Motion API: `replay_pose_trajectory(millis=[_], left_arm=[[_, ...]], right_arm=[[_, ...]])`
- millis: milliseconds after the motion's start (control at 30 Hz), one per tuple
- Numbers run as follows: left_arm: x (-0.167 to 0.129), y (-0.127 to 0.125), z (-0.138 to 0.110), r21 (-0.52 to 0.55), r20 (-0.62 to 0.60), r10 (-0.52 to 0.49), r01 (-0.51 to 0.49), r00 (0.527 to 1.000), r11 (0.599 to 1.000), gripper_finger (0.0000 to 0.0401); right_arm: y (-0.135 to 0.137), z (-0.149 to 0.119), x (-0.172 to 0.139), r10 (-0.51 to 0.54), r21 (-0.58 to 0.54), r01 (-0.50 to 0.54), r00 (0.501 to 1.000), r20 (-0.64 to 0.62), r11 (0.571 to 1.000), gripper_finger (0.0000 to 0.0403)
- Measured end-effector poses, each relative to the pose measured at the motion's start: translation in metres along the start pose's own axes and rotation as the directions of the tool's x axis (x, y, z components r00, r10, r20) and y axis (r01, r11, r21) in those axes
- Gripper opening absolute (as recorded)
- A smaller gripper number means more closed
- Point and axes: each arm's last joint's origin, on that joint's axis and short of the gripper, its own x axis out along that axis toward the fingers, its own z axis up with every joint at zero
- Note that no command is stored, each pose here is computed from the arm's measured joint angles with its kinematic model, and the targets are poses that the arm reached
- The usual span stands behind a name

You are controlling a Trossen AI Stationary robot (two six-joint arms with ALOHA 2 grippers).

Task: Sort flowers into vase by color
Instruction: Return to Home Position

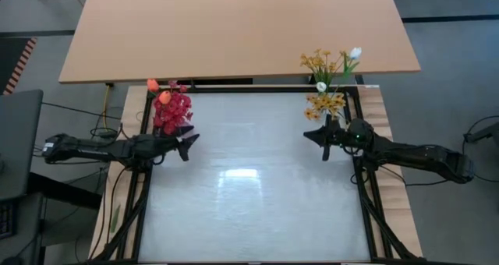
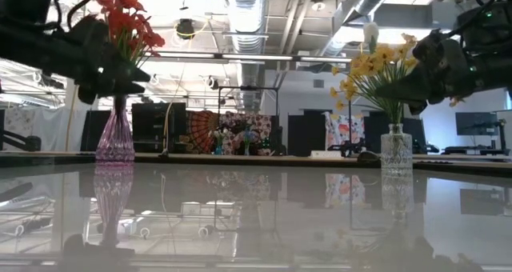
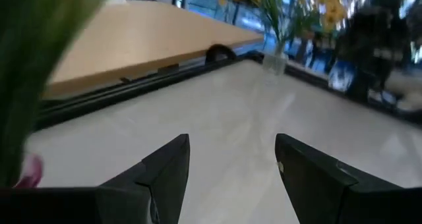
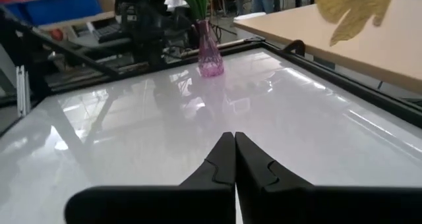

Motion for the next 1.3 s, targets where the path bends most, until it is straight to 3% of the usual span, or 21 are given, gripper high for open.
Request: replay_pose_trajectory(millis=[200, 433, 600, 1300], left_arm=[[-0.007, 0.005, -0.013, -0.1, 0.027, -0.05, 0.052, 0.998, 0.994, 0.0212], [-0.013, 0.004, -0.01, 0.036, 0.034, -0.168, 0.166, 0.985, 0.985, 0.0212], [-0.013, 0.004, -0.011, 0.11, 0.031, -0.171, 0.167, 0.985, 0.98, 0.0212], [-0.013, 0.004, -0.011, 0.104, 0.03, -0.171, 0.167, 0.985, 0.98, 0.0212]], right_arm=[[0.0, -0.002, -0.002, -0.005, -0.039, 0.004, 1.0, -0.017, 0.999, 0.0019], [0.0, -0.003, -0.003, -0.008, -0.004, 0.008, 0.999, -0.031, 1.0, 0.0056], [0.0, -0.004, -0.003, -0.008, -0.002, 0.008, 0.999, -0.038, 1.0, 0.0059], [0.0, -0.004, -0.003, -0.011, 0.001, 0.011, 0.999, -0.04, 1.0, 0.0061]])
